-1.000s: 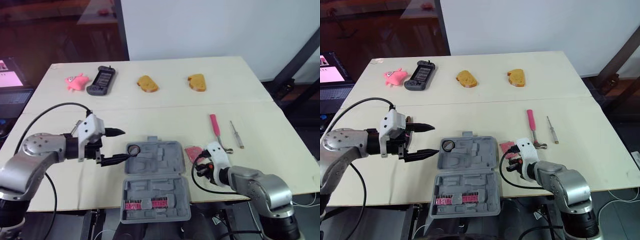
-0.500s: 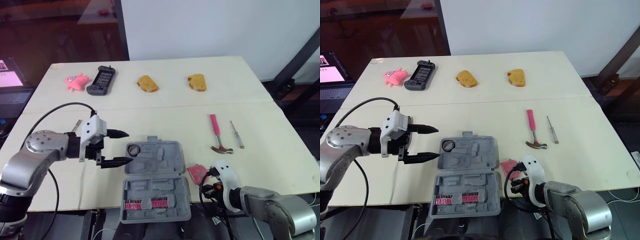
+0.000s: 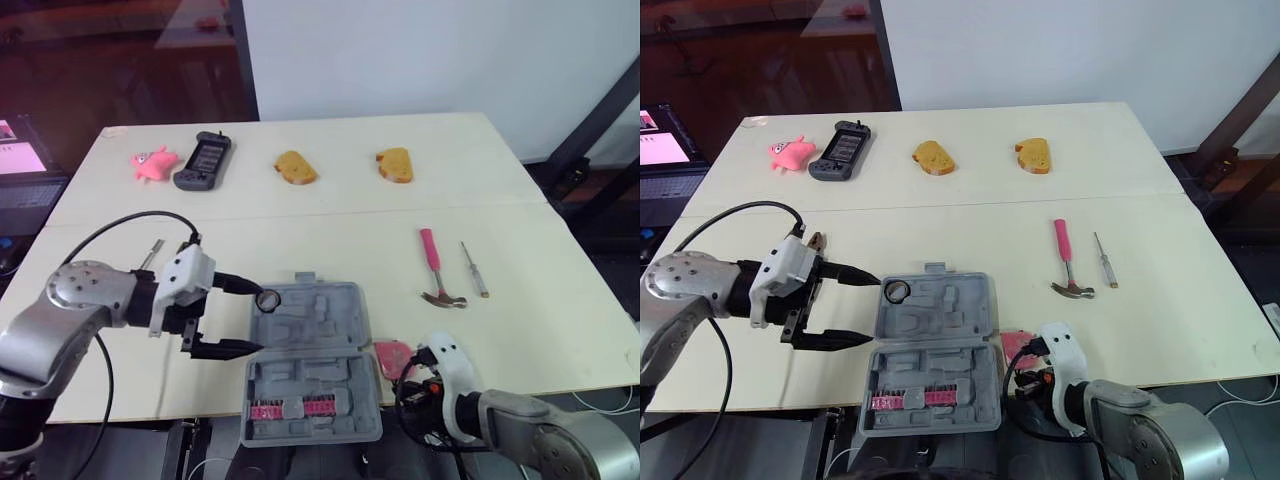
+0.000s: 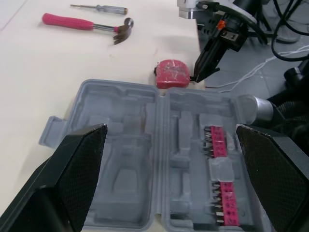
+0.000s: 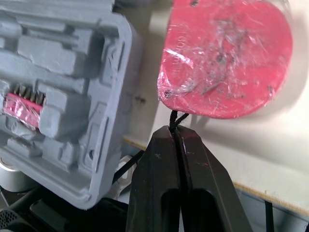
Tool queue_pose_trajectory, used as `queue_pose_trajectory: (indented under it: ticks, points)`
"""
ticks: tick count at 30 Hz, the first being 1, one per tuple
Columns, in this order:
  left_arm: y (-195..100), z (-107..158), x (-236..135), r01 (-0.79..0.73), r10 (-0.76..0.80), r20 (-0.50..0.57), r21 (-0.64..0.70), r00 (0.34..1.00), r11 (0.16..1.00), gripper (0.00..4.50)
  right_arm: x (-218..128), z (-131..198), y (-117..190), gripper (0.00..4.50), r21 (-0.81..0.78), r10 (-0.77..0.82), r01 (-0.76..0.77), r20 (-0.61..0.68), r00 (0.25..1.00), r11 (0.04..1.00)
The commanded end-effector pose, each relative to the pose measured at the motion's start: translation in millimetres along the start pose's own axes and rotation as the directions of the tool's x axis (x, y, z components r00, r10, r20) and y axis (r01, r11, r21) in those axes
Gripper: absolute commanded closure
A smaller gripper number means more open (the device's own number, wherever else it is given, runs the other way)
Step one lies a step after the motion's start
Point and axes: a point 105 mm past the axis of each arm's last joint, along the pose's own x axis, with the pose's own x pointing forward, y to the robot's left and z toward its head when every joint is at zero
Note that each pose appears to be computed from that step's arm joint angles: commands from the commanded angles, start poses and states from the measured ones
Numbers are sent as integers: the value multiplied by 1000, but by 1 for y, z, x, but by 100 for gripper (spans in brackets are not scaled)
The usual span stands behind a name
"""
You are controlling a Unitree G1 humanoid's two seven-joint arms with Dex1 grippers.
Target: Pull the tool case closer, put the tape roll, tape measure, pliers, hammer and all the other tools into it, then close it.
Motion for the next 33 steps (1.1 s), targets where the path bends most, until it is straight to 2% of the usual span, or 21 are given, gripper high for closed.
queue_pose_trajectory:
  ticks: [1,3,6,13,14,17,22,24,26,29,30,33]
  points:
    - [-4,6,0,22,-22,-4,36,1000,999,0,-3,4,1,447,-28,-17,18,16,1000,999]
    - [-3,5,0,23,-23,-5,38,1000,999,0,-1,5,2,447,-22,-9,10,16,1000,1000]
    - [-3,5,0,27,-27,-5,36,1000,999,0,-4,9,0,368,-24,-10,11,33,999,1000]
    - [-7,1,-2,54,-53,-20,34,998,998,0,-33,3,-17,20,-95,13,-17,-47,999,995]
    - [-7,1,-2,54,-53,-16,39,998,998,0,-37,2,-20,4,-106,15,-22,-62,998,994]
    - [-9,2,-3,54,-53,-2,45,999,998,0,-54,11,-30,4,-167,17,-34,-100,995,985]
    - [-14,0,-6,41,-41,0,70,999,997,0,-73,59,-30,4,-404,65,-67,-18,998,912]
    - [-16,-1,-8,29,-30,6,77,1000,997,0,-78,70,-31,4,-461,84,-86,-26,996,883]
    - [-18,-1,-11,6,-8,25,58,1000,998,0,-80,77,-29,4,-577,91,-102,-48,995,810]
    - [-25,-3,-13,-12,11,28,39,1000,999,0,-76,86,-20,4,-784,169,-147,-55,984,603]
    - [-26,-4,-14,-21,20,25,38,999,999,0,-73,84,-21,4,-825,170,-167,-87,982,540]
    - [-28,-4,-14,-37,37,26,36,999,999,0,-64,81,-27,4,-874,183,-229,-164,969,429]
